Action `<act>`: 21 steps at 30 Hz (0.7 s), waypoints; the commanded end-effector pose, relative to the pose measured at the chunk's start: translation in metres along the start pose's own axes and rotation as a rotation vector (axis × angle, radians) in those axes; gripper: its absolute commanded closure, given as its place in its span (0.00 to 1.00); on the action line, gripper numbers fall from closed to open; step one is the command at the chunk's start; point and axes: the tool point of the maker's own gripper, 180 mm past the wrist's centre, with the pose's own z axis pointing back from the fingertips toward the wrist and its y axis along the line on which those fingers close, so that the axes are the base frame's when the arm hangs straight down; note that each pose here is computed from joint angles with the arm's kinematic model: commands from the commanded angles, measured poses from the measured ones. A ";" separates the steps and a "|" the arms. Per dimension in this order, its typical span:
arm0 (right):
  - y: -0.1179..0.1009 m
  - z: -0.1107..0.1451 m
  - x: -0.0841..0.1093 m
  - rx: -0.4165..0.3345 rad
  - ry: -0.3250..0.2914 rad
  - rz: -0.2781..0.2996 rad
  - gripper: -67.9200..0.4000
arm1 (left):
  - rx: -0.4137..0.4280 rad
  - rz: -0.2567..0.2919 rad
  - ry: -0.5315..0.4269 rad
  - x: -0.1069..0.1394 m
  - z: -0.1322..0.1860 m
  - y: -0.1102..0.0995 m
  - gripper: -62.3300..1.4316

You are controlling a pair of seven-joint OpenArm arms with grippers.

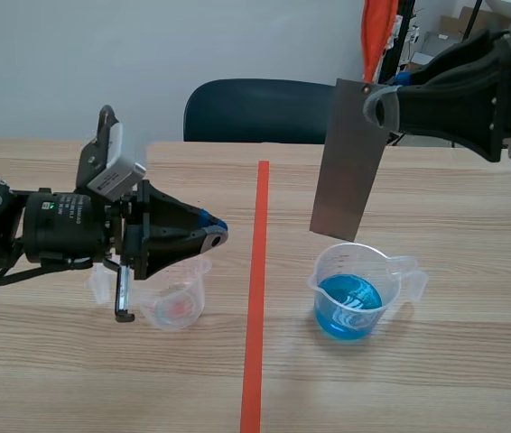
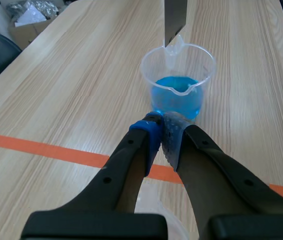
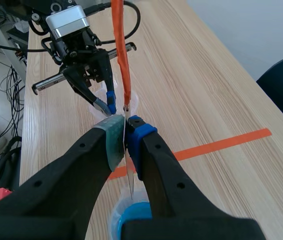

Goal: Do the redox reaction experiment. move the plate over the left beaker

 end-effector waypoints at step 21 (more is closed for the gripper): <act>0.002 -0.059 0.049 0.074 -0.040 0.139 0.98 | 0.315 0.168 0.002 -0.044 0.136 -0.035 0.93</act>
